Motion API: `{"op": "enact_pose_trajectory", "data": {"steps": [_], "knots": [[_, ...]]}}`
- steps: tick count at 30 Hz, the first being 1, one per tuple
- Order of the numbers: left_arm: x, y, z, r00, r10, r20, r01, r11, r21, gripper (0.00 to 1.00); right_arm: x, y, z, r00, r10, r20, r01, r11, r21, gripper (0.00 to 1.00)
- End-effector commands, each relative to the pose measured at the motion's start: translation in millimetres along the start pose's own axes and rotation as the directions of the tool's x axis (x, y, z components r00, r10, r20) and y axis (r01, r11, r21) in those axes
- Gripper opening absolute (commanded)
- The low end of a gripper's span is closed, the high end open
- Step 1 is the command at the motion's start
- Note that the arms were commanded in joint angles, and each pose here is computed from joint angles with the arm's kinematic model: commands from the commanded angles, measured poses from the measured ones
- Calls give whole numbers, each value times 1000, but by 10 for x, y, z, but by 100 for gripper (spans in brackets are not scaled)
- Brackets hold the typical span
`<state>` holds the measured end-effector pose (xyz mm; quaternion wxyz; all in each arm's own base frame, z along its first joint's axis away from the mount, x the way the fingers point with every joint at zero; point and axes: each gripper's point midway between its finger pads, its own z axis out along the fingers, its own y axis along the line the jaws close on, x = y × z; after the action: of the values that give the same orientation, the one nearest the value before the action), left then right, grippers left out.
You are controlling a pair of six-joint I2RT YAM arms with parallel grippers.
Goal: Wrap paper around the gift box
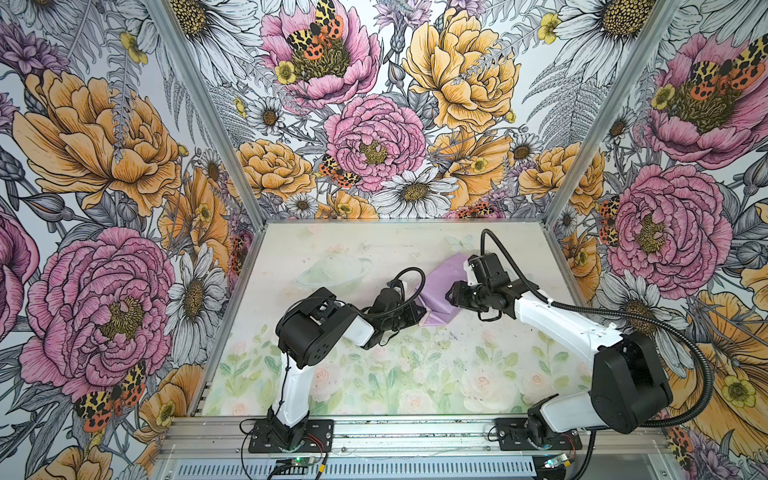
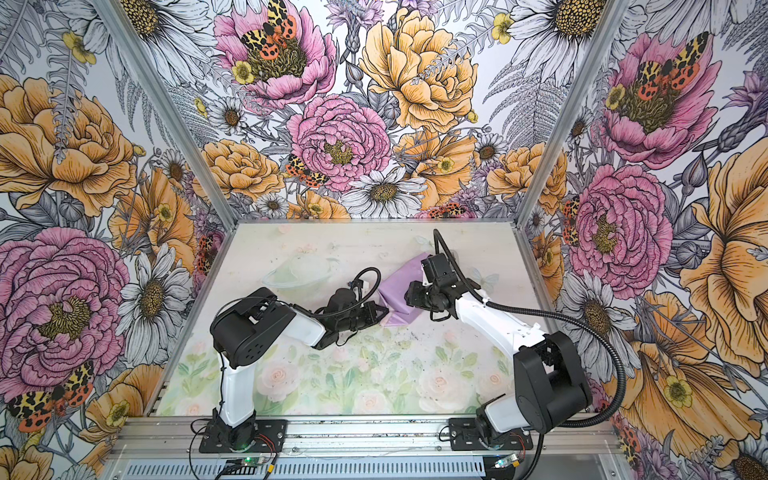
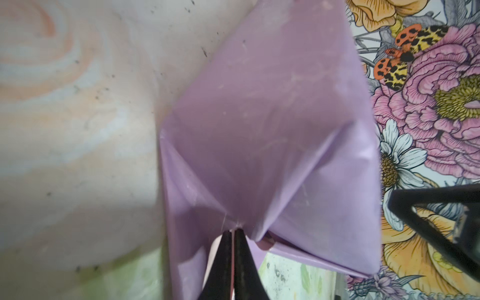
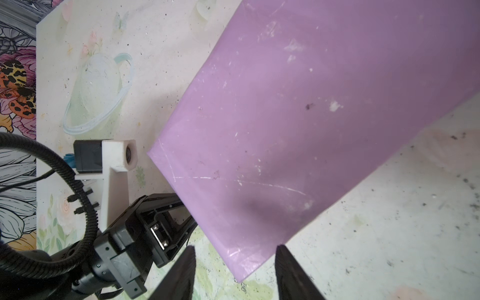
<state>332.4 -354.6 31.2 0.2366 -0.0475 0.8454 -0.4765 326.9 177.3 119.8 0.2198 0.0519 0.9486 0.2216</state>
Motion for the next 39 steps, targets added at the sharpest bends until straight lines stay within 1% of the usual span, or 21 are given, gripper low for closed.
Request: {"op": "enact_pose_trajectory", "data": {"steps": [1, 3, 5, 9, 10, 11, 13, 15, 17, 21, 24, 28, 29, 32, 35, 39], "knots": [[327, 437, -59, 987, -136, -87, 125, 985, -122, 5, 19, 7, 31, 1000, -11, -1, 11, 1000, -1, 52], [348, 385, -81, 986, -134, -97, 122, 986, -116, 5, 15, 14, 18, 1000, -16, 2, 16, 1000, -4, 52], [339, 302, -126, 990, -106, -96, 95, 989, -116, 6, 5, 14, 5, 1000, -16, 6, 16, 1000, -4, 52], [222, 55, -282, 996, -38, -75, 30, 994, -104, 14, -5, -55, -22, 1000, 19, 15, -19, 1000, 4, 53], [194, 6, -326, 997, -23, -69, 15, 994, -106, 17, -12, -94, -30, 999, 33, 20, -33, 999, 13, 53], [127, -120, -396, 998, 5, -55, -10, 995, -94, 21, -20, -133, -40, 999, 47, 26, -48, 999, 19, 53], [40, -236, -503, 998, 53, -41, -57, 992, -112, 29, -31, -177, -49, 997, 69, 29, -70, 997, 21, 54], [-66, -313, -609, 994, 104, -32, -107, 983, -150, 39, -44, -204, -56, 995, 94, 26, -94, 995, 14, 56], [-198, -422, -696, 988, 152, -24, -154, 974, -169, 45, -75, -236, -70, 993, 116, 30, -116, 993, 11, 56], [-484, -531, -772, 977, 215, -20, -214, 957, -196, 60, -141, -300, -86, 987, 156, 29, -156, 988, -7, 57], [-746, -573, -677, 968, 250, -26, -250, 947, -201, 66, -186, -350, -61, 983, 180, 26, -179, 984, -18, 57], [-1059, -617, -434, 960, 277, -32, -278, 941, -194, 68, -286, -358, -54, 978, 206, 41, -204, 978, -53, 57], [-1101, -545, -319, 961, 272, -45, -275, 940, -200, 69, -306, -357, -53, 977, 210, 43, -208, 976, -59, 57], [-1252, -530, -77, 961, 268, -69, -276, 943, -184, 70, -344, -387, -36, 975, 220, 43, -217, 974, -60, 57], [-1281, -514, 134, 962, 257, -97, -269, 950, -155, 70, -352, -418, 22, 973, 228, 34, -226, 972, -63, 57], [-1174, -523, 307, 961, 240, -140, -256, 960, -115, 68, -352, -437, 93, 972, 235, 22, -233, 970, -69, 57]]}}
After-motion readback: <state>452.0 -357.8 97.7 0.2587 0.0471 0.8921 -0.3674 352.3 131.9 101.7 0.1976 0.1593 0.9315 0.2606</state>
